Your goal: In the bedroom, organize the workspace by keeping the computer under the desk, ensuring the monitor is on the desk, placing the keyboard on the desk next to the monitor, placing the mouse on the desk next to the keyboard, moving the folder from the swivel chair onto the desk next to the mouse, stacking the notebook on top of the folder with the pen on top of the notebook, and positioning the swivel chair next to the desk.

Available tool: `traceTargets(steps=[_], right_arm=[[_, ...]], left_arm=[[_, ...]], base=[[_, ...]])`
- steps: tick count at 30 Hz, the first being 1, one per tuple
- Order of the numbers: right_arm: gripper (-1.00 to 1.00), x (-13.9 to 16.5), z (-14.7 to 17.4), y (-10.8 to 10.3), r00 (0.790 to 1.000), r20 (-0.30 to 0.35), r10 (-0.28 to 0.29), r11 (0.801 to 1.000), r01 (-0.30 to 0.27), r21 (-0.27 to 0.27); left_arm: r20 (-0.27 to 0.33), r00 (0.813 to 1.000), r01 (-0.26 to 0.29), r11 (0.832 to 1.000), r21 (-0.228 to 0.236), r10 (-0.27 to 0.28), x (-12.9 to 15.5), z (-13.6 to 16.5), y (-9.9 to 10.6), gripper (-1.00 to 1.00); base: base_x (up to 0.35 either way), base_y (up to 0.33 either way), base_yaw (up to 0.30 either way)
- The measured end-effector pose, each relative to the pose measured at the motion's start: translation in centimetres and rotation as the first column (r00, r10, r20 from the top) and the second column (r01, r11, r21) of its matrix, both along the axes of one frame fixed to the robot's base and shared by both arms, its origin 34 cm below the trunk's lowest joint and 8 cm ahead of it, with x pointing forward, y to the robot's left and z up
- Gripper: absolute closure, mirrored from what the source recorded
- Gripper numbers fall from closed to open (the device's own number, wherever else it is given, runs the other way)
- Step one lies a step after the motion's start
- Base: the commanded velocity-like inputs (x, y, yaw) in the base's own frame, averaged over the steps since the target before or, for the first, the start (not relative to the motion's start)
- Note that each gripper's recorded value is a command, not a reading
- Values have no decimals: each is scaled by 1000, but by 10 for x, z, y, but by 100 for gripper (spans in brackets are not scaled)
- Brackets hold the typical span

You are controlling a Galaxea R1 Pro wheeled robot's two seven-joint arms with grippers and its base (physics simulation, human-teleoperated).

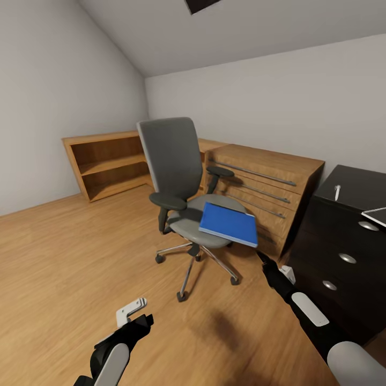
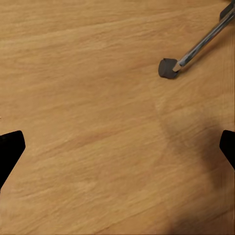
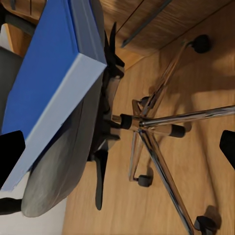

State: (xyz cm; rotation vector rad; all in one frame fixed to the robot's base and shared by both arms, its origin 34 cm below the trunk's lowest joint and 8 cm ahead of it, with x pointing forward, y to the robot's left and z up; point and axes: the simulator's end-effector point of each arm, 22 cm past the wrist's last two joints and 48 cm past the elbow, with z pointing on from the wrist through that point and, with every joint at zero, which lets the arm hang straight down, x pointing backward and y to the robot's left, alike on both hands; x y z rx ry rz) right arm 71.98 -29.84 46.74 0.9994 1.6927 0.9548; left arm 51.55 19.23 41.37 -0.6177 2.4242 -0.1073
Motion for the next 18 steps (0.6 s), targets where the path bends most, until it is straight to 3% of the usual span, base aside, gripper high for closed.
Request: traceTargets(steps=[18], right_arm=[[-100, 1, 4, 1, 1000, 19, 7, 1000, -7, 2]], left_arm=[[-13, 1000, 0, 1000, 1, 0, -3, -5, 0, -100]], base=[[16, 5, 0]])
